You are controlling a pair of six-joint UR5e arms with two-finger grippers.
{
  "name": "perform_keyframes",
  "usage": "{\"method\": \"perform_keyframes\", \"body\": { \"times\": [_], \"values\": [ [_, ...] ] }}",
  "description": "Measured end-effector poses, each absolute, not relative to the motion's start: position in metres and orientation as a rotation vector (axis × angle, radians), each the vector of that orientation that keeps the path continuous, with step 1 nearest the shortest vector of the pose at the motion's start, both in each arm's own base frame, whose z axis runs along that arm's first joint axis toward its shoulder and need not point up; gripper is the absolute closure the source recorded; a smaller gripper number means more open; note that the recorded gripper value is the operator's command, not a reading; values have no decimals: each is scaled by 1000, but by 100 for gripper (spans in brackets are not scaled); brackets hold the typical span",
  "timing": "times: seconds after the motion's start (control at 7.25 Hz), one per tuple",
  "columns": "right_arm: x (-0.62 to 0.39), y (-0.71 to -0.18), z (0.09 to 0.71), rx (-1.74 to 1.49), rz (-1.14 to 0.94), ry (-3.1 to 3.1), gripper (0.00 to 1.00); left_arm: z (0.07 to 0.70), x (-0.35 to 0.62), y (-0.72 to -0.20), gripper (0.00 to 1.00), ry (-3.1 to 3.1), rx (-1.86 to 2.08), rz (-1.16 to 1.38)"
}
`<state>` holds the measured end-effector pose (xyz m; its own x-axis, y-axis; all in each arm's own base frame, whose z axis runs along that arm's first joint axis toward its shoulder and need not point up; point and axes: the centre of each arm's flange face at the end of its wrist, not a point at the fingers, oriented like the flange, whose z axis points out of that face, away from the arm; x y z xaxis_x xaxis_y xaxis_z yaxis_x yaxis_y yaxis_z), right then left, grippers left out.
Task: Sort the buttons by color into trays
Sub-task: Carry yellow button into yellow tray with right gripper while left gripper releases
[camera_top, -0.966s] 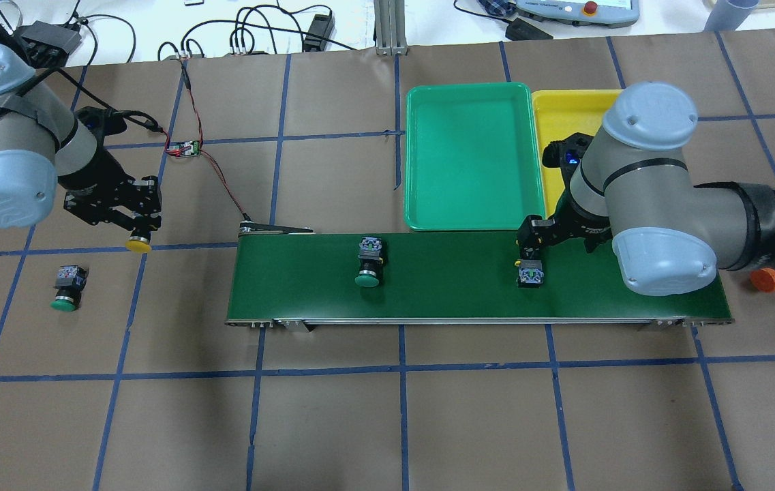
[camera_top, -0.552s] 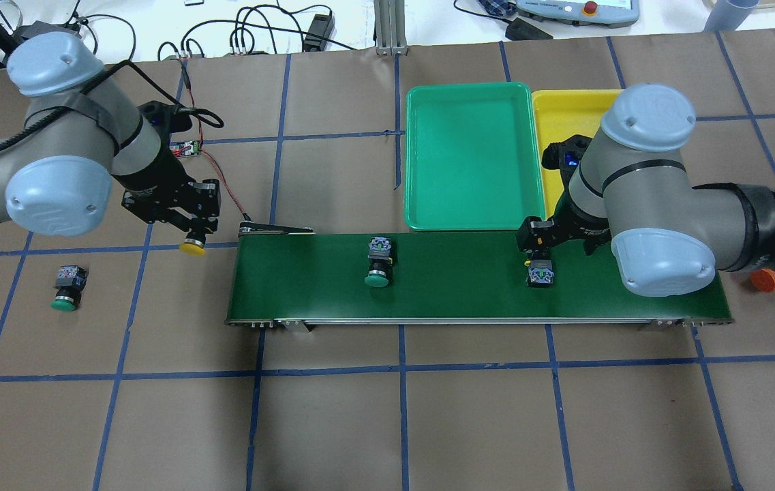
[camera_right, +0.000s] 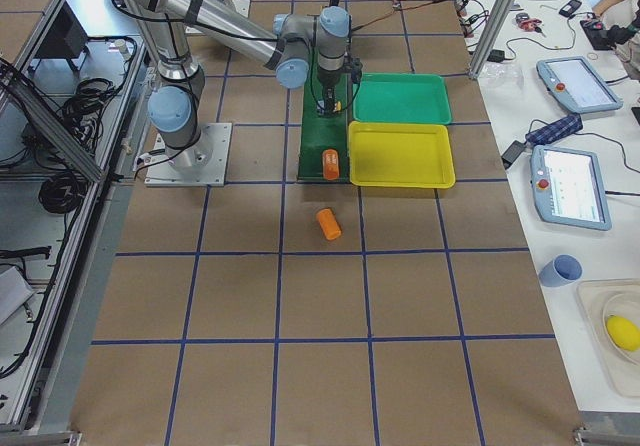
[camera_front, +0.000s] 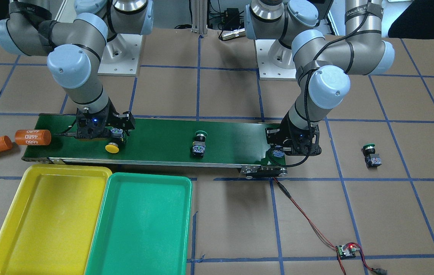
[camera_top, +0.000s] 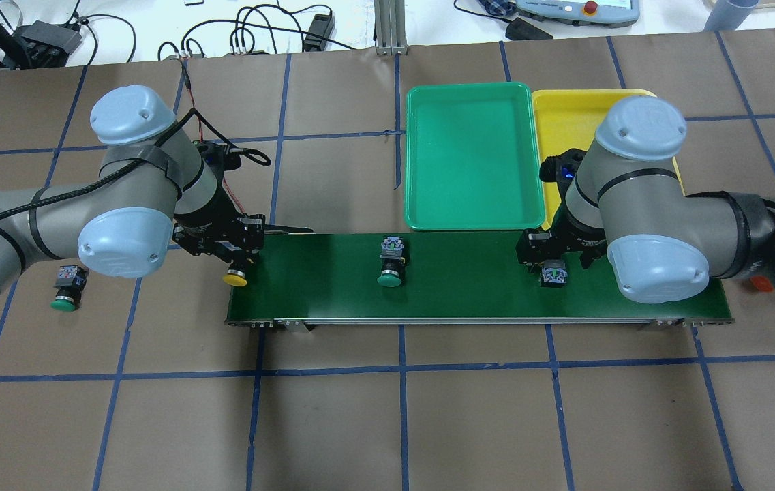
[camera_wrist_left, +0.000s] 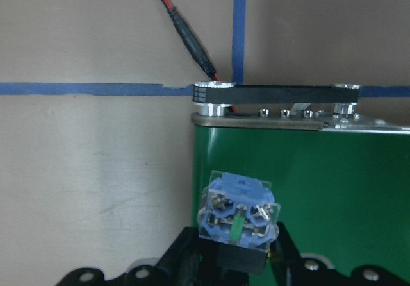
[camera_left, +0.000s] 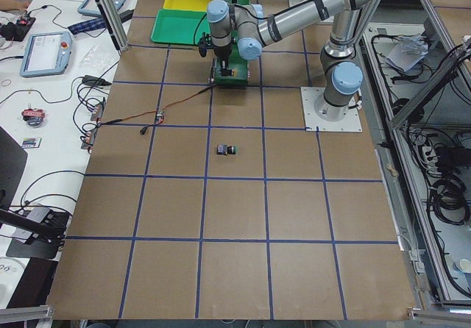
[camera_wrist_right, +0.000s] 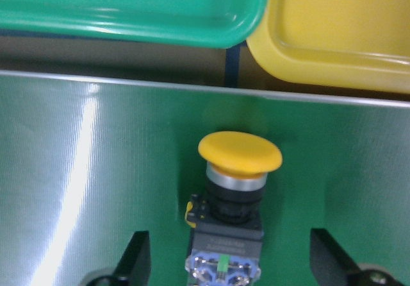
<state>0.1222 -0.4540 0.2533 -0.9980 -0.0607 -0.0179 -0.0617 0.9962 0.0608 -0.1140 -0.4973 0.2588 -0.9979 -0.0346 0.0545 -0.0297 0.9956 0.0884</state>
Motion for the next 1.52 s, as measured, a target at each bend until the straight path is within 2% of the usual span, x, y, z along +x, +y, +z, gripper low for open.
{"method": "perform_keyframes", "body": {
  "times": [0.14,0.28,0.41,0.55,0.97,1.24,1.52],
  "values": [
    [122,-448,246,-96,119,3122,51,258,-117,-497,100,-3063,51,-129],
    [122,-445,242,-96,132,3123,72,258,-120,-497,62,-3041,52,-125],
    [121,-443,241,-95,140,3128,86,257,-121,-497,1,-3031,53,-128],
    [121,-443,241,-91,141,3132,88,255,-121,-497,0,-3030,51,-133],
    [115,-463,261,-54,69,3147,84,280,-120,-497,0,-3035,43,-66],
    [88,-515,281,-40,56,3198,83,326,-102,-507,0,-3060,81,-4],
    [29,-578,284,-162,98,3224,83,366,-35,-524,0,-3120,171,-3]
  ]
}}
